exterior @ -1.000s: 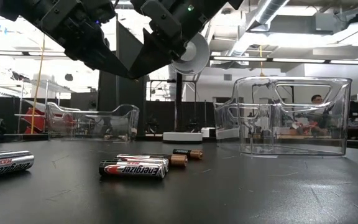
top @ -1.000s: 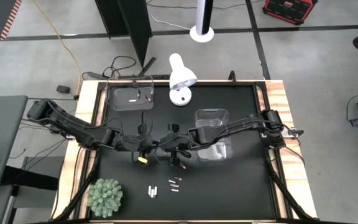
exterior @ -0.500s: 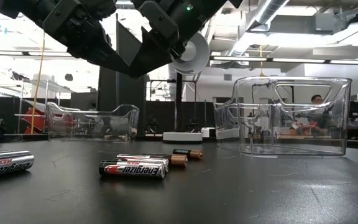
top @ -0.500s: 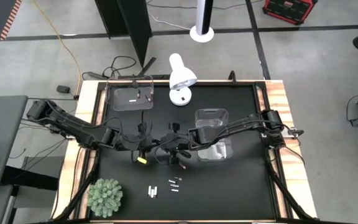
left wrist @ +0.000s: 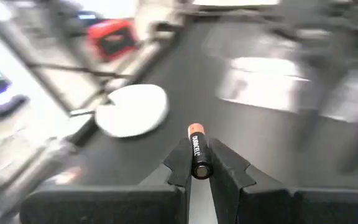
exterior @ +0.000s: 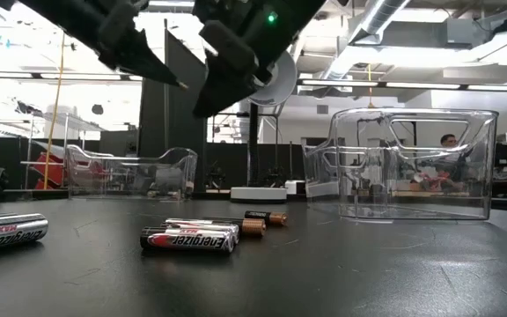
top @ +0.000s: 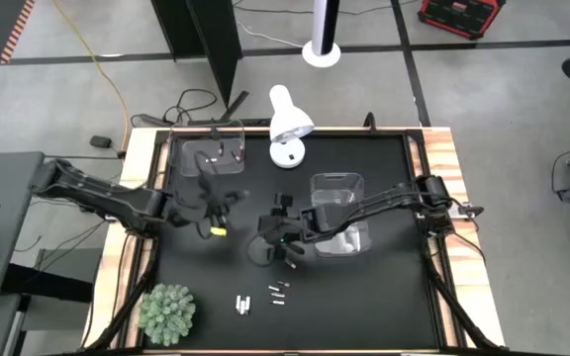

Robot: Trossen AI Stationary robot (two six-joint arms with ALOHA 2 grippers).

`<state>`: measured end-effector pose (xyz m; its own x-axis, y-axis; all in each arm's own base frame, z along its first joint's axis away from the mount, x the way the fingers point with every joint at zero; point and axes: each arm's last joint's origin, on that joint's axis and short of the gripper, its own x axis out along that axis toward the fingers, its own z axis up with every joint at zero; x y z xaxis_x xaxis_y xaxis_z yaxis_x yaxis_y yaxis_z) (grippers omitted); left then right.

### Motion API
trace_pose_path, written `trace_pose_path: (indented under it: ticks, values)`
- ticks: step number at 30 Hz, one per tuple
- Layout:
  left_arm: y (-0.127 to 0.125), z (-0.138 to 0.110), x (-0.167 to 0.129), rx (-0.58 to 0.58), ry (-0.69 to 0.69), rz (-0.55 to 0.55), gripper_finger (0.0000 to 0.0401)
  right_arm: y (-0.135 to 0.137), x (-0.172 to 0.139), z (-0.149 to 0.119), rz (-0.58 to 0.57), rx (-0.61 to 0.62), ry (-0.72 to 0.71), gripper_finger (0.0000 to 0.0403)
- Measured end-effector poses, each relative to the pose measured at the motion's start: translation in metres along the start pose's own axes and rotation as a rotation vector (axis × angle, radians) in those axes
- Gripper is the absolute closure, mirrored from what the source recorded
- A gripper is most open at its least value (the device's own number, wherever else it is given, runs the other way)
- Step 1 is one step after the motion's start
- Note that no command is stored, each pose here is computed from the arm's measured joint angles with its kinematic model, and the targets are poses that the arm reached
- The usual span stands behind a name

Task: Sort batteries
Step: Put the black battery into the top transparent bin

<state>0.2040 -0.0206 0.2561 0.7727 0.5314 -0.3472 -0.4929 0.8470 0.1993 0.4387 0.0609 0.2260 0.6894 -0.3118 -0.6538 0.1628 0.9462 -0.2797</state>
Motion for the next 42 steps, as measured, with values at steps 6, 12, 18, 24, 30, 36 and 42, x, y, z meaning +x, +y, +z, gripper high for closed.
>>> trace_pose_path:
  ticks: [6, 12, 18, 24, 30, 36, 42]
  values:
    - [0.06, 0.001, -0.013, -0.189, -0.002, 0.369, 0.0376, -0.002, 0.0, 0.004, -0.017, 0.013, -0.036, 0.0228]
    - [0.111, -0.014, -0.013, -0.345, 0.104, 0.608, 0.0376, -0.001, -0.001, 0.008, -0.015, 0.011, -0.08, 0.0228]
    - [0.144, -0.027, 0.0, -0.457, 0.231, 0.625, 0.0376, 0.001, -0.002, 0.011, -0.013, 0.003, -0.107, 0.0228]
    - [0.169, -0.044, 0.015, -0.546, 0.368, 0.637, 0.0376, 0.005, -0.003, 0.011, -0.006, -0.023, -0.11, 0.0228]
    - [0.181, -0.058, 0.025, -0.551, 0.484, 0.657, 0.0376, 0.007, -0.005, 0.011, -0.002, -0.03, -0.112, 0.0228]
    - [0.182, -0.062, 0.033, -0.532, 0.523, 0.663, 0.0376, 0.008, -0.005, 0.011, -0.001, -0.031, -0.115, 0.0228]
    - [0.181, -0.067, 0.036, -0.497, 0.591, 0.653, 0.0346, 0.008, -0.005, 0.011, -0.001, -0.03, -0.114, 0.0228]
